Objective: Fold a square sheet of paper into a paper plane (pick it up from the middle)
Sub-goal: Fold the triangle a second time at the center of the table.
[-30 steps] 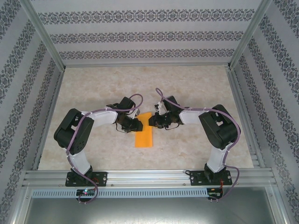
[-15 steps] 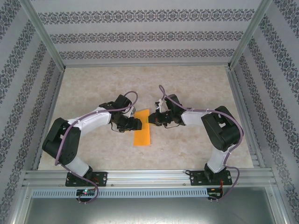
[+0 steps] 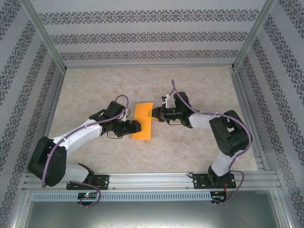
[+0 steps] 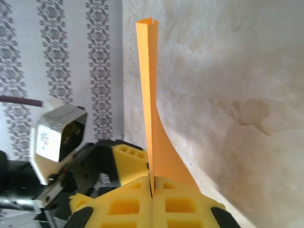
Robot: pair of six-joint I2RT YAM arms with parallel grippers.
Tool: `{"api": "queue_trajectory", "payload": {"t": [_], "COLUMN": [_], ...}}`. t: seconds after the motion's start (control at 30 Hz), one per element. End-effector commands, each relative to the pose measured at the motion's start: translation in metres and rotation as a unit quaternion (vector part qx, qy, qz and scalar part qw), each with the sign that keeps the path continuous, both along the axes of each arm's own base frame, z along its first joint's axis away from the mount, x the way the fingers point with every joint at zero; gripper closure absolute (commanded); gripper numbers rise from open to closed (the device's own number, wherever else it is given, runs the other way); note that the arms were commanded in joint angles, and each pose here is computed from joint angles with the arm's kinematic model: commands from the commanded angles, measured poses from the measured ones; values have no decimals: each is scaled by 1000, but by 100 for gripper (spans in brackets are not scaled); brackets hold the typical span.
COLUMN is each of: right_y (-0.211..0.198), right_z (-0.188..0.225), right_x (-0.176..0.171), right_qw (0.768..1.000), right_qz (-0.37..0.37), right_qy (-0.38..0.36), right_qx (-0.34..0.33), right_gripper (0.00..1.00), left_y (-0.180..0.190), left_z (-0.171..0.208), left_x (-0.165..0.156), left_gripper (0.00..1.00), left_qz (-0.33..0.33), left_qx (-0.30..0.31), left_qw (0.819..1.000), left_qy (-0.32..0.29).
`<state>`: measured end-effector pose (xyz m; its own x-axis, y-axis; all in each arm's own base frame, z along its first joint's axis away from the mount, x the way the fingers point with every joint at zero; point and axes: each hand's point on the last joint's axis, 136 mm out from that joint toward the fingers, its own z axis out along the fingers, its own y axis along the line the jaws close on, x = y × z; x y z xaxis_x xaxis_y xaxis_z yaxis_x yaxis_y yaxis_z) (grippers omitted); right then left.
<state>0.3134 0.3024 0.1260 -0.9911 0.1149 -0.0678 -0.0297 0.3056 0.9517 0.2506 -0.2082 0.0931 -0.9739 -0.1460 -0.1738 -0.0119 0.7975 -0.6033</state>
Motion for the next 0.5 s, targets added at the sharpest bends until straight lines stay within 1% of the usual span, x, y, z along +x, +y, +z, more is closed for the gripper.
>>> {"api": "queue_trajectory", "payload": {"t": [0.0, 0.2, 0.3, 0.47], "right_y": [0, -2, -2, -4], "right_z": [33, 44, 46, 42], "right_x": [2, 2, 2, 3], "right_qw": [999, 998, 998, 999], "right_qz": [2, -2, -2, -4], "right_qy": [-25, -29, -30, -31], "right_qx": [44, 51, 52, 41], "right_gripper": [100, 100, 100, 100], "left_y": [-9, -12, -16, -11], "left_z": [17, 25, 33, 39], "left_x": [12, 13, 14, 8], "left_gripper": [24, 24, 25, 29], "left_qz": [27, 29, 29, 26], "left_qx": [-67, -96, -117, -107], "left_qw": [997, 995, 992, 993], "left_qy": [-21, -26, -28, -30]}}
